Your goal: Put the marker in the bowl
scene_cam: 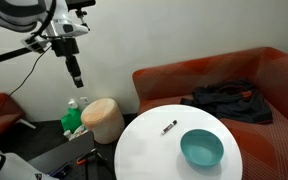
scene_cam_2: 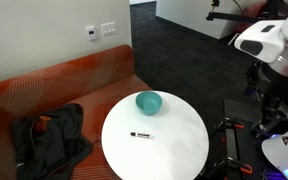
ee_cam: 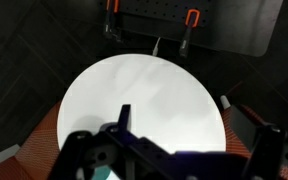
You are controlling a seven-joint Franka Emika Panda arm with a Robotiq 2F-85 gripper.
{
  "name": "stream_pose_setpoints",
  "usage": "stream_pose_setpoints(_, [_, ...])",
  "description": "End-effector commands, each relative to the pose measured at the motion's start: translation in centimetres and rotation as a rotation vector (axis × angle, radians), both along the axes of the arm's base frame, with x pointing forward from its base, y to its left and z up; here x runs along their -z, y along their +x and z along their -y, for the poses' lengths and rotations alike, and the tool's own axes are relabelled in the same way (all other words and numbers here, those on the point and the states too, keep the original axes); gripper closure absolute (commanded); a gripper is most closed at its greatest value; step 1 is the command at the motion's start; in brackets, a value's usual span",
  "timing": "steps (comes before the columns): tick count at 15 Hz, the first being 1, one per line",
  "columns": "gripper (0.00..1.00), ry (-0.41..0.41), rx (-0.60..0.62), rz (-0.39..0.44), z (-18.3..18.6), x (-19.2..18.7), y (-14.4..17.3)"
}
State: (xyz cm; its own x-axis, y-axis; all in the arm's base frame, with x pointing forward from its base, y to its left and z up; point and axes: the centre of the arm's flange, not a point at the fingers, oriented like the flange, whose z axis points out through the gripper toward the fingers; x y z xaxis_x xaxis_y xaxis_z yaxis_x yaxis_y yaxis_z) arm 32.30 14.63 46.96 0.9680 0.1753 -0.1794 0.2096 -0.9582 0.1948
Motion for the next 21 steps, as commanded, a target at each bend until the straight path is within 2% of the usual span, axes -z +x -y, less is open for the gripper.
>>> stream_pose_setpoints(1, [0.0, -0.009, -0.019, 0.062, 0.0, 0.2, 1.0])
stream_pose_setpoints(6, [0.0, 0.045, -0.042, 0.219, 1.4, 1.5, 4.5])
stream_pose_setpoints(10, [0.0, 0.079, -0.047, 0.31, 2.3, 3.7, 7.8])
stream_pose_setpoints(16, [0.0, 0.086, -0.059, 0.349, 3.7, 9.1, 13.4])
stream_pose_setpoints(21, [0.0, 0.102, -0.075, 0.347, 4.8, 13.4, 16.5])
